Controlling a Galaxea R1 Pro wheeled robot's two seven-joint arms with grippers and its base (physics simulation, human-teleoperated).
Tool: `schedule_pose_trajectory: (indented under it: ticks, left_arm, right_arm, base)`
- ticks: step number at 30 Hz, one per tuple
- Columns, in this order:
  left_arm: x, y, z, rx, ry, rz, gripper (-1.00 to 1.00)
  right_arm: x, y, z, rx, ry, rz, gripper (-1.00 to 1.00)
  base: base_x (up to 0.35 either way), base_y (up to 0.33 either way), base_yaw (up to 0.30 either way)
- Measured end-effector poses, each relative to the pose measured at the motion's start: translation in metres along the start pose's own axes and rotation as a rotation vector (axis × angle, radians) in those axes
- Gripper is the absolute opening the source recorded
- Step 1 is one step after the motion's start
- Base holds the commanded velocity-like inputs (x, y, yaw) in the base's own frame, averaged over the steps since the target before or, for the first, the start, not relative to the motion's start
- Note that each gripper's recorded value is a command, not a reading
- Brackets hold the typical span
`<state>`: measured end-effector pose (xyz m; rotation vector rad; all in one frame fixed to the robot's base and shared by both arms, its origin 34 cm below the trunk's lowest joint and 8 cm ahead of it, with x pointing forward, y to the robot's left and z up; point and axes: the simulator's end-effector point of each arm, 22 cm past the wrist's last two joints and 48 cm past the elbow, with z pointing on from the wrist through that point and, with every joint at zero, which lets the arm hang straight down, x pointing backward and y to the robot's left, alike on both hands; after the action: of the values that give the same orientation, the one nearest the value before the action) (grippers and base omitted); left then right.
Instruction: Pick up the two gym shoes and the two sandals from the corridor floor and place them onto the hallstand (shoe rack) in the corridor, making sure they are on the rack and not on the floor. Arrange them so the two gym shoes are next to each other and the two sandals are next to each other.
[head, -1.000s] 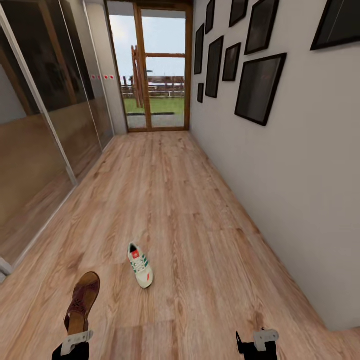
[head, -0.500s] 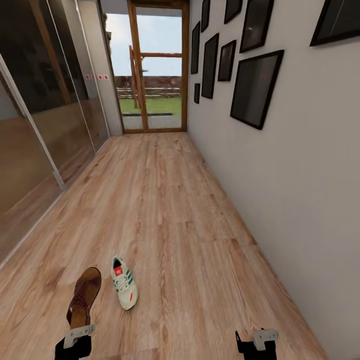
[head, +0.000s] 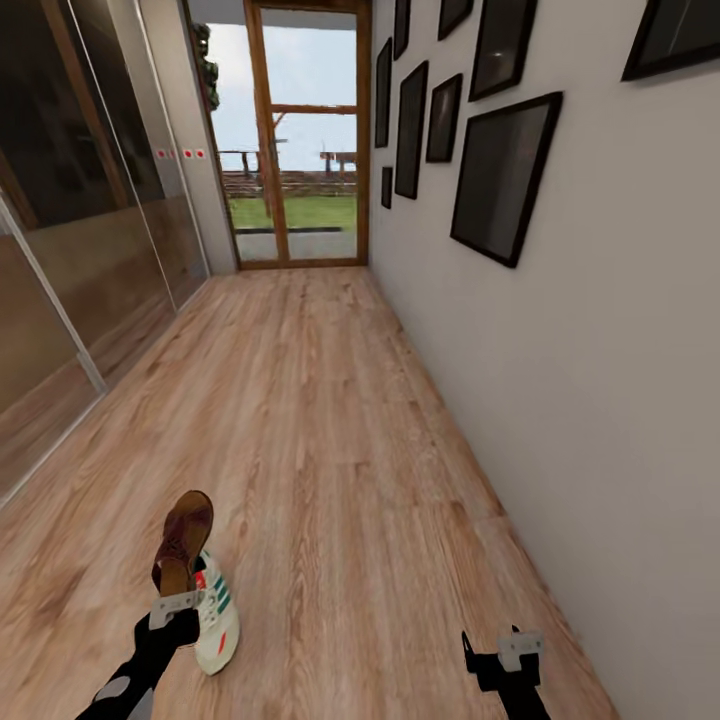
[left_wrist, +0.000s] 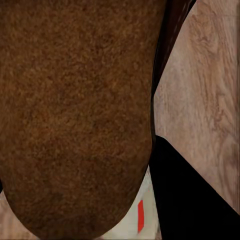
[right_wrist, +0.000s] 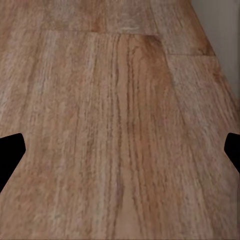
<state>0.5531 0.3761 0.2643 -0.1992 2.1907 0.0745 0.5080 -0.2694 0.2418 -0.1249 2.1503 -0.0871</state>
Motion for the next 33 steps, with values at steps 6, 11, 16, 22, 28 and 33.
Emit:
schedule_pose_trajectory:
  ticks: [6,11,16,22,28,33]
  left_arm:
    - [0.0011,0.0011,-0.0004,-0.003,0.003,0.001,-1.0]
    - [0.0027,0.0008,-0.001,-0.003,0.005,0.002,-1.0]
    - [0.004,0.0004,-0.0015,0.0,0.007,0.002,-1.0]
    - [0.0041,0.0019,-0.002,-0.006,0.003,0.001,-1.0]
    - [0.0047,0.0021,-0.0025,-0.006,0.002,0.002,-1.0]
    - [0.0052,0.0015,-0.0027,-0.005,0.003,0.003,-1.0]
  right_arm:
    - [0.0001,0.0009,-0.0001,-0.002,0.0,-0.002,1.0]
    - [0.0006,0.0004,-0.0003,-0.002,0.001,-0.004,1.0]
    - [0.0007,0.0003,-0.0003,-0.002,0.001,-0.004,1.0]
    - [0.0011,-0.0008,-0.0002,0.0,0.002,-0.003,1.0]
    - [0.0012,-0.0012,-0.0002,0.001,0.002,-0.003,1.0]
    - [0.001,-0.0012,-0.0003,0.0,0.002,-0.004,1.0]
  base:
    - [0.318,-0.136,0.001]
    - [0.324,-0.123,0.074]
    - [0.325,-0.121,0.207]
    - [0.204,-0.07,0.149]
    - [0.046,-0.013,0.015]
    - [0.171,-0.103,0.003]
